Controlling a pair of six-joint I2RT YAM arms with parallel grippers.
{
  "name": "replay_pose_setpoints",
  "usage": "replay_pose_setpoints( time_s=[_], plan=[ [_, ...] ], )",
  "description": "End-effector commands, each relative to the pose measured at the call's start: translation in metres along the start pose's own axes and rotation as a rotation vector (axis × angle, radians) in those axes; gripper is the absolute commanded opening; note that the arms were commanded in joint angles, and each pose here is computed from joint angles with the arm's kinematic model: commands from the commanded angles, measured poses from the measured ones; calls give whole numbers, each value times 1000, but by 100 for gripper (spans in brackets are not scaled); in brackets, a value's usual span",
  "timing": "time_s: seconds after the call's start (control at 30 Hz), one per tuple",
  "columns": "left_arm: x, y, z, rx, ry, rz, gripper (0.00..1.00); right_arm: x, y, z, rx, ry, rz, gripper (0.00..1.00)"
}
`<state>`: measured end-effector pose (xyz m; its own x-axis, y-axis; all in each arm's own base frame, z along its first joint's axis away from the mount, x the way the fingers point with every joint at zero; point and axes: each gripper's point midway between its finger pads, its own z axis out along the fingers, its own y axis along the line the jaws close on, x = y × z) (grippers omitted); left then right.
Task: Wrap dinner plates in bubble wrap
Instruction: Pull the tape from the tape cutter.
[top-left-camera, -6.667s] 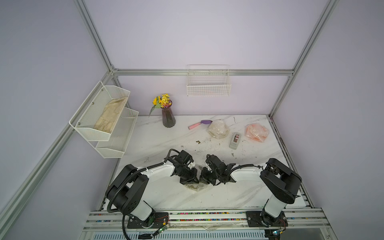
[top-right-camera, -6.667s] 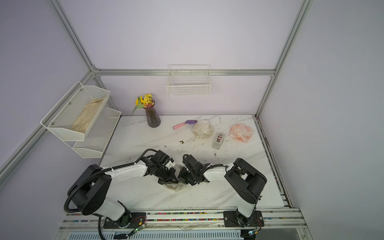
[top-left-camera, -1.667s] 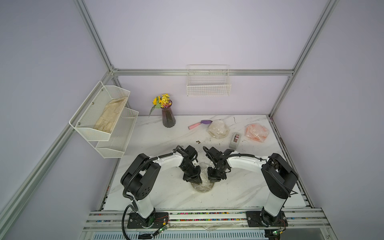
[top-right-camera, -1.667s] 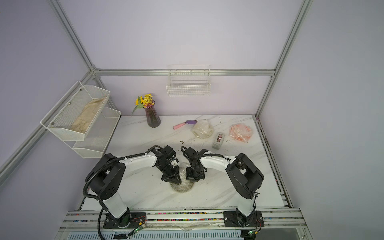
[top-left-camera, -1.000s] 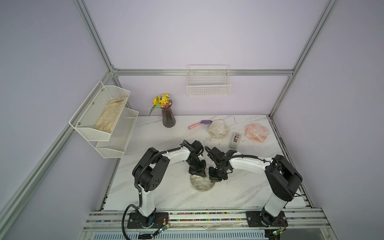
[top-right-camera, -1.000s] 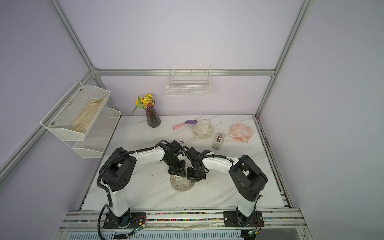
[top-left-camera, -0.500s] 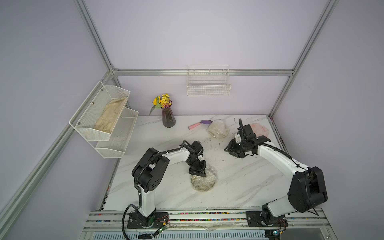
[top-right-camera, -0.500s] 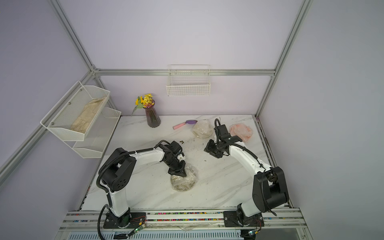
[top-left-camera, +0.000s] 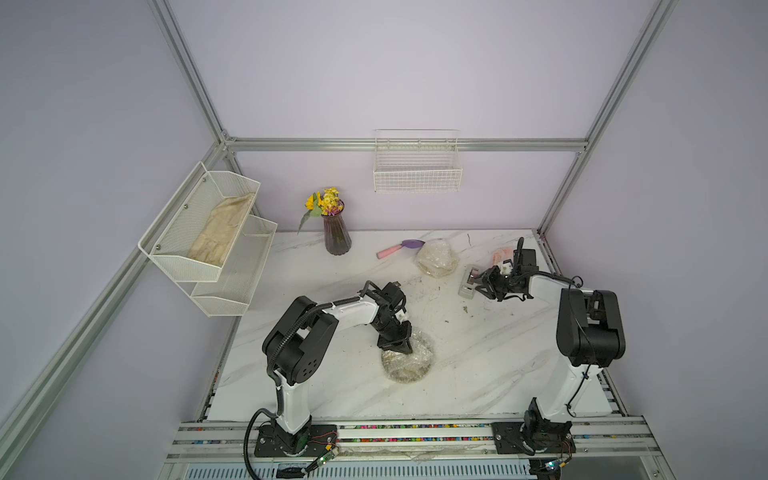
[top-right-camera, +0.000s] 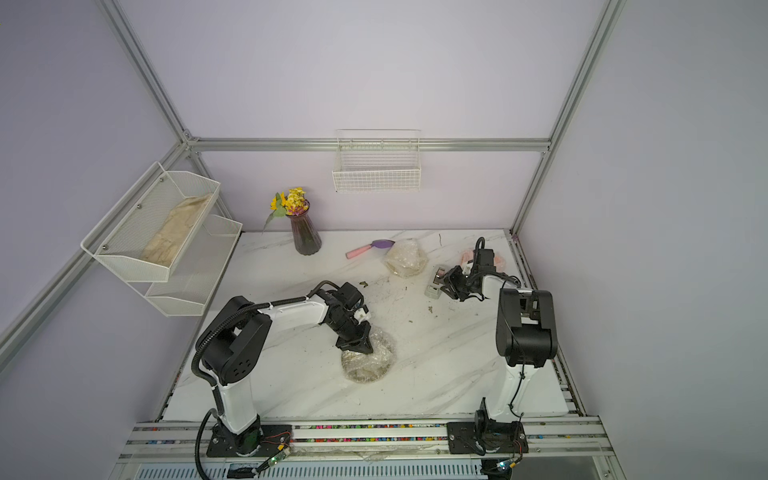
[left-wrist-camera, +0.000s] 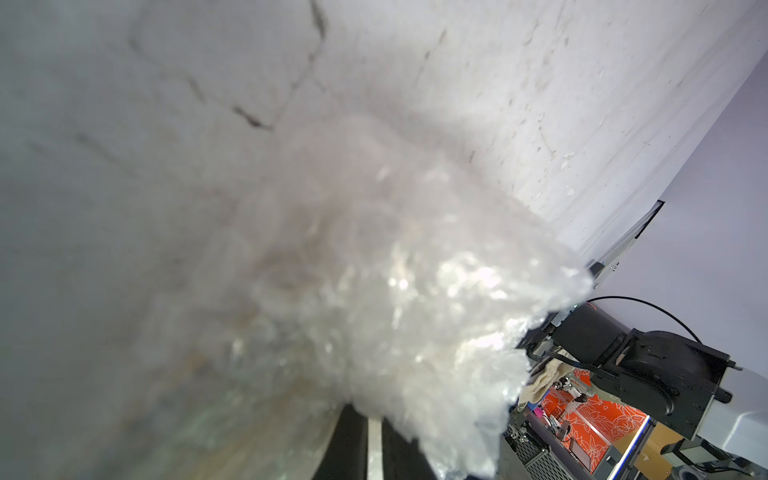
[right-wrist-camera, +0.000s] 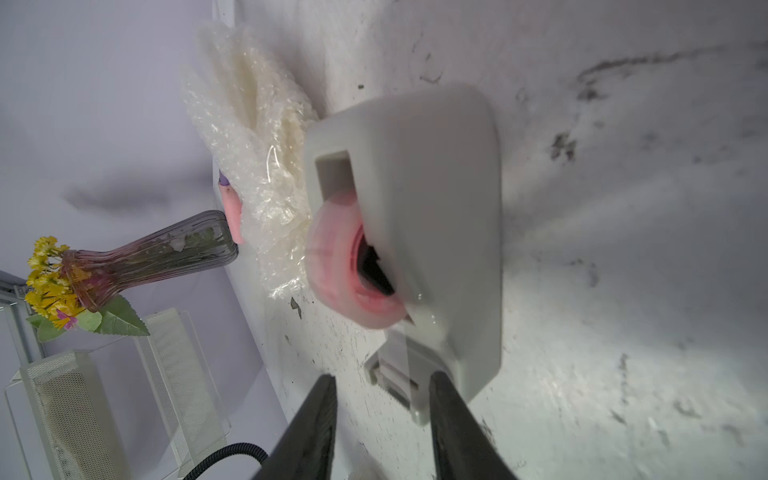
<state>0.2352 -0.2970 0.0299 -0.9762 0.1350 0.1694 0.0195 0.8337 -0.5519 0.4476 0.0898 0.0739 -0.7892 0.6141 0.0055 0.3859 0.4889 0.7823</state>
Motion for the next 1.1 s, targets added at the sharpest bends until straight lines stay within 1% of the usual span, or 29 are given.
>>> replay_pose_setpoints(
  time_s=[0.0,0.07,0.2,0.37,0.47,0.67,0.8,0.87,0.9,0.97,1.07],
  plan=[
    [16,50,25,-168,50,-49,11,-5,9,4,-76,0,-6,38],
    [16,49,26,-165,51,-51,11,-3,-1,9,-67,3,16,36],
    [16,49,26,-161,55,-52,11,3,-10,16,-97,16,65,31],
    [18,51,27,-162,60,-56,11,11,-27,20,-72,19,102,29],
    [17,50,27,-160,60,-55,11,11,-29,27,-110,23,134,24],
    [19,52,29,-161,65,-63,10,9,-32,28,-105,13,139,17],
    [18,50,28,-159,60,-58,10,6,-29,27,-110,3,138,8],
    [18,51,28,-160,62,-61,10,2,-19,21,-124,-18,128,2],
    [18,51,28,-160,61,-60,10,1,-12,16,-133,-31,119,0],
    [18,51,28,-159,61,-59,10,1,1,6,-141,-44,109,0],
    [18,51,28,-159,60,-58,10,11,16,-9,-148,-41,96,0]
  ],
)
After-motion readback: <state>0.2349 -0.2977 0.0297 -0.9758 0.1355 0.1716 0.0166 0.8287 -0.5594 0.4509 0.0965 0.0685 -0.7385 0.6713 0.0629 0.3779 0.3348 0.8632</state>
